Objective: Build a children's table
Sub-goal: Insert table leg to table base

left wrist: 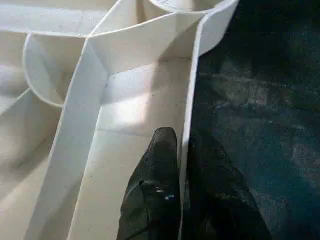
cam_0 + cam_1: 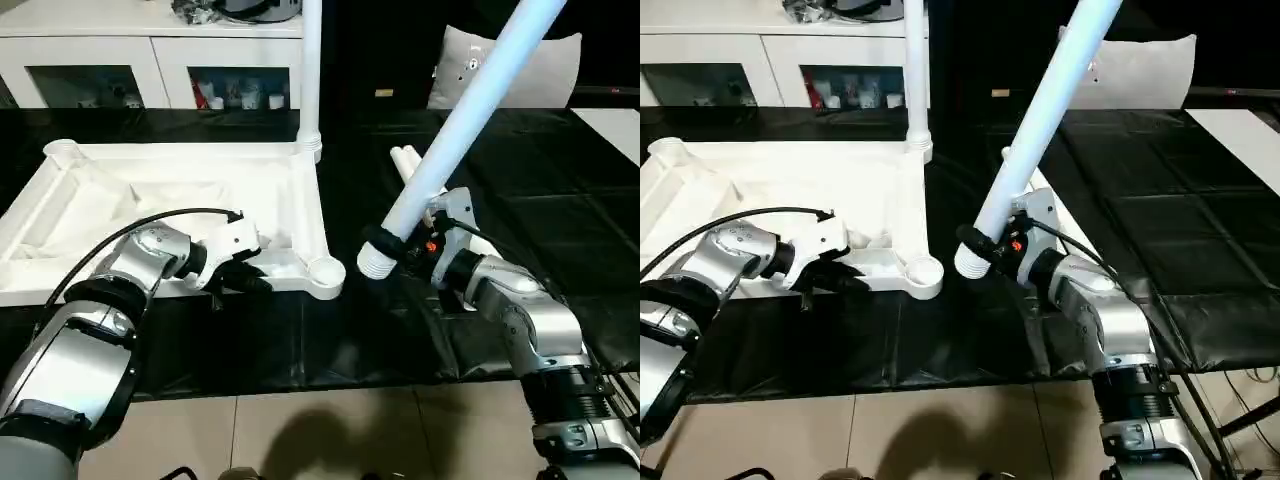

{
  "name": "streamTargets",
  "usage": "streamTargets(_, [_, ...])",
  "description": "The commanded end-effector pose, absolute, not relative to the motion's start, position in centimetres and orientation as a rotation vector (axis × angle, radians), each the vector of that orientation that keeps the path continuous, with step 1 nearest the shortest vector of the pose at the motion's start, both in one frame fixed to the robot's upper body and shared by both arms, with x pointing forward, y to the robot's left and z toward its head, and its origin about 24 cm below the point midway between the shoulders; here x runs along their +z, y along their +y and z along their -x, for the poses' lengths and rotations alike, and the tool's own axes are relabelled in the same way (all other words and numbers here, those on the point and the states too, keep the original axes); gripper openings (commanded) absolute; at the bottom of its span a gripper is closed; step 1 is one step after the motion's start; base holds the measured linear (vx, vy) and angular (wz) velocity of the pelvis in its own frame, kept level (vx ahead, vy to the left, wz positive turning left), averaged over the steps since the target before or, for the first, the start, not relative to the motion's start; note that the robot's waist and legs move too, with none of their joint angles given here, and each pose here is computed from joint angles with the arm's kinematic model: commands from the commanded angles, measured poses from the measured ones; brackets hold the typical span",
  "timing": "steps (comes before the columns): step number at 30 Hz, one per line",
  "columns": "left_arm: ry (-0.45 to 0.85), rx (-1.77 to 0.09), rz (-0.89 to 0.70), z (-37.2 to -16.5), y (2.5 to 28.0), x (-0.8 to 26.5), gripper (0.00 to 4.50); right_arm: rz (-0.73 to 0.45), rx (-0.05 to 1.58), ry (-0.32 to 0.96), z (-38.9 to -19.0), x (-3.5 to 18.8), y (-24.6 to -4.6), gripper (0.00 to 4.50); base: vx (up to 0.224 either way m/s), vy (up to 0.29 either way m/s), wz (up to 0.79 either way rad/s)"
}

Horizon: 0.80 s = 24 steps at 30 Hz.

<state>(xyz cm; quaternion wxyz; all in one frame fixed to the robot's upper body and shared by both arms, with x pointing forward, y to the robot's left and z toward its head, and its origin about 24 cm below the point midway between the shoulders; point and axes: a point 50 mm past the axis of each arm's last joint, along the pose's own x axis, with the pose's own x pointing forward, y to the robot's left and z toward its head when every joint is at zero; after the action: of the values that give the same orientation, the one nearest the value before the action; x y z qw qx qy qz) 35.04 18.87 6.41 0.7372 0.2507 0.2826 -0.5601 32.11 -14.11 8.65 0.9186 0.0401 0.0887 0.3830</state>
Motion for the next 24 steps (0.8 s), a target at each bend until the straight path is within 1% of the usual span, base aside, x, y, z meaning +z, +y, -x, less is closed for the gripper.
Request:
streamTargets(1, [0.645,-1.202,-0.505,-35.1,18.6,6.1,0.09,-0.058,0.815,0.166,-32.4,9.6,-13.9,1.88,0.000,0.000,0.00])
streamTargets(2, [0.645,-1.202,-0.505,-35.1,18.6,6.1,0.06,-0.058,0.815,0.166,-32.4,9.6,-13.9,1.88,0.000,0.000,0.00])
streamTargets(3, [0.641,-1.196,-0.461,-35.0,17.6,5.7,0.02,-0.054,0.824,0.164,-32.4,9.9,-13.9,1.88,0.000,0.000,0.00])
streamTargets(5, [0.610,-1.199,-0.421,-34.7,15.9,5.0,0.01,-0.048,0.845,0.167,-32.3,10.2,-13.9,1.88,0.000,0.000,0.00])
streamTargets(8, [0.579,-1.238,-0.433,-33.7,14.0,4.4,0.00,-0.030,0.892,0.198,-32.1,10.1,-13.9,1.88,0.000,0.000,0.00])
streamTargets(10, [0.559,-1.254,-0.437,-33.3,13.2,4.4,0.00,-0.023,0.912,0.213,-32.0,10.0,-13.8,1.88,0.000,0.000,0.00])
streamTargets(13, [0.476,-1.310,-0.473,-32.5,11.9,4.6,0.00,-0.007,0.933,0.225,-32.0,10.0,-13.6,1.88,0.000,0.000,0.00])
streamTargets(14, [0.476,-1.310,-0.473,-32.5,11.9,4.6,0.00,-0.007,0.933,0.225,-32.0,10.0,-13.6,1.88,0.000,0.000,0.00])
streamTargets(16, [0.400,-1.332,-0.484,-31.8,11.1,4.9,0.00,0.020,0.968,0.259,-32.1,9.9,-13.4,1.88,0.000,0.000,0.00])
streamTargets(17, [0.394,-1.333,-0.485,-31.6,11.1,4.8,0.00,0.032,0.980,0.271,-32.2,9.9,-13.4,1.88,0.000,0.000,0.00])
streamTargets(24, [0.425,-1.301,-0.498,-31.1,11.6,4.5,0.00,0.060,0.997,0.302,-32.7,9.9,-13.6,1.88,0.000,0.000,0.00])
